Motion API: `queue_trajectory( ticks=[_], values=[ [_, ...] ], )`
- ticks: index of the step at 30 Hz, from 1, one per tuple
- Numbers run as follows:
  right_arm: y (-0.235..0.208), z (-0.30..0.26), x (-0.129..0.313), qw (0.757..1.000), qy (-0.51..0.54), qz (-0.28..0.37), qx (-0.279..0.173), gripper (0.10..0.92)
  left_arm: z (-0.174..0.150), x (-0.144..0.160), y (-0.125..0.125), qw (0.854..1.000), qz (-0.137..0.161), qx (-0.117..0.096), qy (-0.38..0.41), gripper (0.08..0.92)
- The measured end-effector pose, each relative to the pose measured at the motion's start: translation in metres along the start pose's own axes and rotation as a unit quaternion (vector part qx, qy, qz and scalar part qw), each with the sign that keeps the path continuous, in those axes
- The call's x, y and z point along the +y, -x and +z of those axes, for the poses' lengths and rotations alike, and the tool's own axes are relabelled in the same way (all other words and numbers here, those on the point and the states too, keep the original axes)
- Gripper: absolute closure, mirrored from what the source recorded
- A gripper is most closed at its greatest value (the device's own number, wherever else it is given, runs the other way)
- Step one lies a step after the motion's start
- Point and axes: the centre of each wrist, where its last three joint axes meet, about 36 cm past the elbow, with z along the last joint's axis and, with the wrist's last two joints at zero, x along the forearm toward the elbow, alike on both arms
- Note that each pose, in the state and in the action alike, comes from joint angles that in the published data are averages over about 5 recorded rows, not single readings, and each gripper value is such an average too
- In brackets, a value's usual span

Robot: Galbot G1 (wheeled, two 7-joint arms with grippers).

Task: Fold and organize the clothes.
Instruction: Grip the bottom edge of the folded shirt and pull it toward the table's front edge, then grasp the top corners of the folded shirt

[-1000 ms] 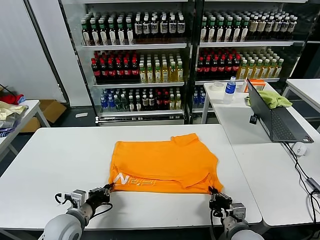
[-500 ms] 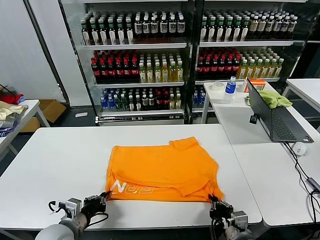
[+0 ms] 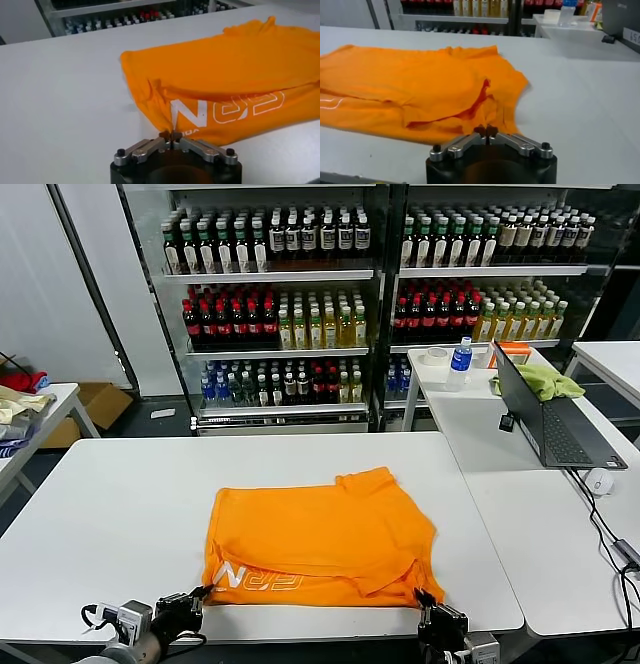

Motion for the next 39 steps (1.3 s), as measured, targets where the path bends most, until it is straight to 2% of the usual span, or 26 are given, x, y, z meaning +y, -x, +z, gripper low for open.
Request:
queue_trajectory(
  ticks=[9, 12, 16, 20, 24, 34, 39],
  values=[
    [-0.007, 0.003, 0.003, 1.000, -0.004, 0.003, -0.002, 0.908, 0.010, -0.003, -0.010, 1.000, -0.011, 0.010, 0.022, 0.914],
    [-0.011, 0.003, 0.003, 1.000, -0.010, 0.004, -0.005, 0.908, 0.013, -0.004, -0.013, 0.999, -0.015, 0.013, 0.032, 0.863],
    [-0.016, 0.003, 0.003, 1.000, -0.019, 0.005, -0.010, 0.890, 0.012, -0.002, -0.015, 0.999, -0.022, 0.012, 0.041, 0.745],
    [-0.021, 0.000, 0.002, 0.999, -0.026, 0.003, -0.019, 0.791, 0.007, 0.000, -0.017, 0.999, -0.022, 0.004, 0.044, 0.632],
    [-0.025, -0.010, -0.002, 0.999, -0.032, 0.003, -0.034, 0.678, -0.003, 0.001, -0.022, 0.999, -0.022, -0.012, 0.045, 0.520],
    [-0.005, -0.041, -0.018, 0.997, -0.026, 0.019, -0.071, 0.392, -0.031, 0.009, -0.019, 0.996, -0.010, -0.087, 0.009, 0.232],
    [0.028, -0.060, -0.025, 0.996, -0.008, 0.025, -0.081, 0.251, -0.040, 0.017, -0.005, 0.993, -0.006, -0.116, -0.012, 0.180]
  ],
)
